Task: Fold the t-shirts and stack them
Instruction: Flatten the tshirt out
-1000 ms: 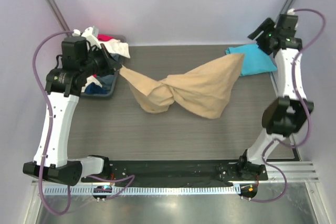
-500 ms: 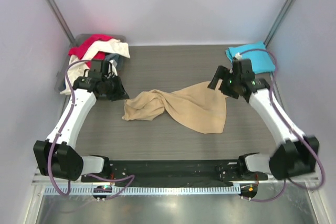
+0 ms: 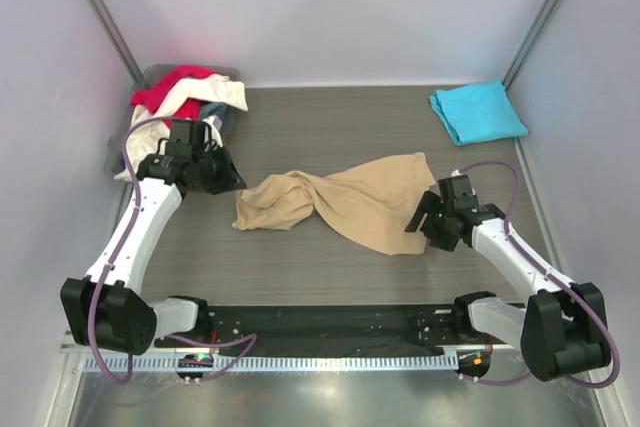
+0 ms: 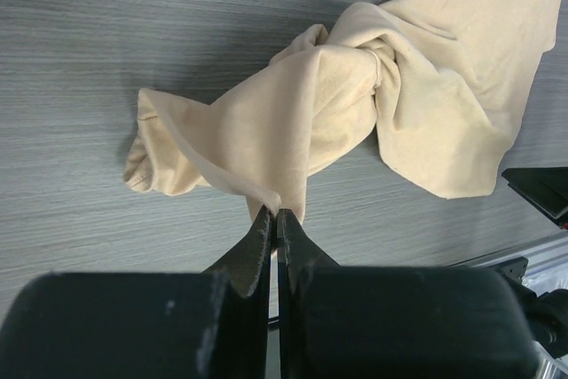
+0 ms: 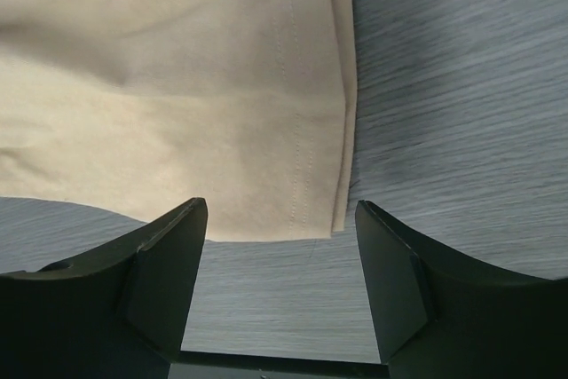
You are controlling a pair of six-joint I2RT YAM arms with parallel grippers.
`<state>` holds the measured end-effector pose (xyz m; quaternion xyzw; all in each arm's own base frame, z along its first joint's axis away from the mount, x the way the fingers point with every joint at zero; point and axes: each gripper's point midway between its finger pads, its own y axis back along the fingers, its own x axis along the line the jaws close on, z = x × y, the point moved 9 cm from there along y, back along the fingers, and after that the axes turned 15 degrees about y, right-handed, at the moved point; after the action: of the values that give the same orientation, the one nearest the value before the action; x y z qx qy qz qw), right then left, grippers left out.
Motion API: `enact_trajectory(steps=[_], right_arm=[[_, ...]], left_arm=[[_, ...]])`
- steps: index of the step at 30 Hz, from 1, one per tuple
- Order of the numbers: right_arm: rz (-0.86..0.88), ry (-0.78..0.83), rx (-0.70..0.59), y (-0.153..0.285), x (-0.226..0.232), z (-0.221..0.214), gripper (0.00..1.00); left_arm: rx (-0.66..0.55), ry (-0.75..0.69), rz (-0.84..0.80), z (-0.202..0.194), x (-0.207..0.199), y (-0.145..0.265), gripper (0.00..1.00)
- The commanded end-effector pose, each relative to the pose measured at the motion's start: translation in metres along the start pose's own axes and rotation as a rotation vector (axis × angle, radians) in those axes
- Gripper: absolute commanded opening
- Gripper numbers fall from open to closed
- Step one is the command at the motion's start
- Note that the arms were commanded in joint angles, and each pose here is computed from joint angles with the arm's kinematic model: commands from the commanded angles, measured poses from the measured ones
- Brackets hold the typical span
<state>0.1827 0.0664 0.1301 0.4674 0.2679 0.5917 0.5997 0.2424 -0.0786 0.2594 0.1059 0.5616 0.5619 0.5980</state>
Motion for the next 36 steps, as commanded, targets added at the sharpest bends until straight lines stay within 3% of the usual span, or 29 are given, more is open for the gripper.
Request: enact_trajectory(steps=[1, 7, 9, 10, 13, 16, 20, 24, 25, 26, 28, 29, 30, 31, 32, 33, 34, 36], right_arm=[[0.034, -0.026, -0.031, -0.006, 0.003, -0.004, 0.73], [0.052, -0.028, 0.023, -0.023, 0.002, -0.022, 0.62], [0.058, -0.028, 0.023, -0.024, 0.002, -0.024, 0.51], [0.065, -0.026, 0.02, -0.024, 0.002, -0.023, 0.32], [0.12, -0.02, -0.009, -0.016, 0.01, -0.015, 0.01], [0.204, -0.036, -0.067, 0.014, 0.028, 0.01, 0.01], [0.297, -0.038, -0.362, 0.122, 0.063, 0.083, 0.01], [0.294, -0.035, -0.61, 0.201, 0.086, 0.149, 0.01], [0.272, -0.03, -0.578, 0.187, 0.087, 0.155, 0.01], [0.245, -0.049, -0.667, 0.207, 0.091, 0.177, 0.01], [0.182, -0.069, -0.653, 0.179, 0.098, 0.216, 0.01], [0.159, -0.085, -0.73, 0.193, 0.1, 0.241, 0.01], [0.103, -0.094, -0.67, 0.152, 0.102, 0.265, 0.01], [0.111, -0.098, -0.721, 0.159, 0.107, 0.288, 0.01], [0.067, -0.095, -0.701, 0.138, 0.099, 0.307, 0.17], [0.082, -0.086, -0.657, 0.121, 0.098, 0.319, 0.51], [0.069, -0.091, -0.6, 0.082, 0.097, 0.345, 0.94], [0.015, -0.09, -0.455, 0.05, 0.077, 0.351, 1.0]], left_arm=[[-0.037, -0.03, -0.051, 0.001, -0.003, 0.007, 0.0], [-0.045, -0.032, -0.043, 0.0, 0.0, 0.006, 0.0], [-0.045, -0.033, -0.043, 0.001, 0.0, 0.006, 0.0], [-0.045, -0.035, -0.044, 0.0, 0.0, 0.006, 0.0], [-0.052, -0.04, -0.046, 0.001, -0.001, 0.007, 0.0], [-0.061, -0.052, -0.044, 0.001, -0.001, 0.012, 0.0], [-0.104, -0.079, -0.04, 0.006, -0.007, 0.03, 0.0], [-0.122, -0.084, -0.065, 0.005, -0.012, 0.041, 0.0], [-0.123, -0.085, -0.071, 0.005, -0.012, 0.042, 0.0], [-0.125, -0.085, -0.073, 0.005, -0.013, 0.043, 0.0], [-0.125, -0.083, -0.074, 0.005, -0.013, 0.043, 0.0], [-0.125, -0.084, -0.074, 0.006, -0.014, 0.044, 0.0], [-0.12, -0.084, -0.07, 0.005, -0.013, 0.044, 0.0], [-0.121, -0.085, -0.074, 0.005, -0.014, 0.046, 0.0], [-0.121, -0.084, -0.074, 0.005, -0.014, 0.047, 0.0], [-0.117, -0.082, -0.072, 0.003, -0.013, 0.048, 0.0], [-0.123, -0.086, -0.078, 0.003, -0.014, 0.051, 0.0], [-0.115, -0.085, -0.078, 0.0, -0.013, 0.053, 0.0]])
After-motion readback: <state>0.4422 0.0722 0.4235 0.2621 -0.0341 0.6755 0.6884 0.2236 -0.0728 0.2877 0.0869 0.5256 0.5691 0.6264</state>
